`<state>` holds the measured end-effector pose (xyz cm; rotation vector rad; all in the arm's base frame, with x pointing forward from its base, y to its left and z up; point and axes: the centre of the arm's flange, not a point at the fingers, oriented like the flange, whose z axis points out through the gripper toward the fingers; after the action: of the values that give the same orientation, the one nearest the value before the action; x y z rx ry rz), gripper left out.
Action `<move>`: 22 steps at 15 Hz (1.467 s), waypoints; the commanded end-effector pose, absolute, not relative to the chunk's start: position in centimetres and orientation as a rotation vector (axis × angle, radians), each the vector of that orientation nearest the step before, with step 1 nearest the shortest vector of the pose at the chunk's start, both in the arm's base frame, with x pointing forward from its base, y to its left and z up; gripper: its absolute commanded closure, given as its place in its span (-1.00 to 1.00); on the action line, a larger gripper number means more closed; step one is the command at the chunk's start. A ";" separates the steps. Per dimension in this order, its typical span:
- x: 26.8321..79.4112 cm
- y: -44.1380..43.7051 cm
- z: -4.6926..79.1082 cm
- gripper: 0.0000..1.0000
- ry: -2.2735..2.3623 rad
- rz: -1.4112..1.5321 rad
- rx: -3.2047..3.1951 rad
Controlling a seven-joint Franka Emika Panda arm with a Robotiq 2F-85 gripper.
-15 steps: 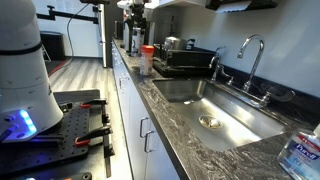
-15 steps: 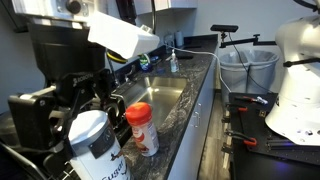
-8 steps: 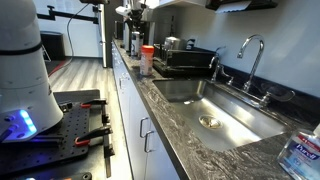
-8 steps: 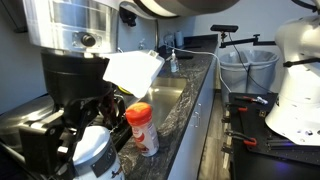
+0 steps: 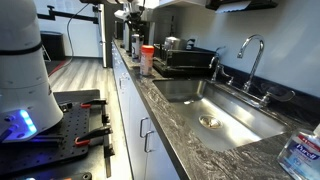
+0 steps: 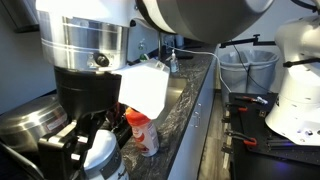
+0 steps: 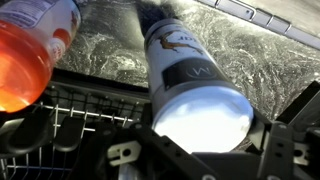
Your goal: Remove the white bottle from the dish rack
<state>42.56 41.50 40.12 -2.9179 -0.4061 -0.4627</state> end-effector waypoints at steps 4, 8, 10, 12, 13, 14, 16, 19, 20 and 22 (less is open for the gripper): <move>42.1 41.8 38.6 -0.23 -0.401 -0.513 -2.938; 42.6 41.6 37.5 -0.23 -0.401 -0.508 -2.926; 42.9 41.6 37.1 -0.23 -0.400 -0.518 -2.915; 43.0 41.6 36.7 -0.23 -0.401 -0.532 -2.906; 43.1 41.6 36.5 -0.23 -0.404 -0.539 -2.903; 43.2 41.6 36.4 -0.23 -0.406 -0.545 -2.904; 43.4 41.5 36.1 -0.23 -0.420 -0.555 -2.904; 43.5 41.6 36.0 -0.23 -0.433 -0.559 -2.905; 43.5 41.6 36.0 -0.23 -0.436 -0.560 -2.905; 43.5 41.7 36.1 -0.23 -0.442 -0.563 -2.909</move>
<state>43.75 41.39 36.22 -2.9133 -0.4441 -0.5240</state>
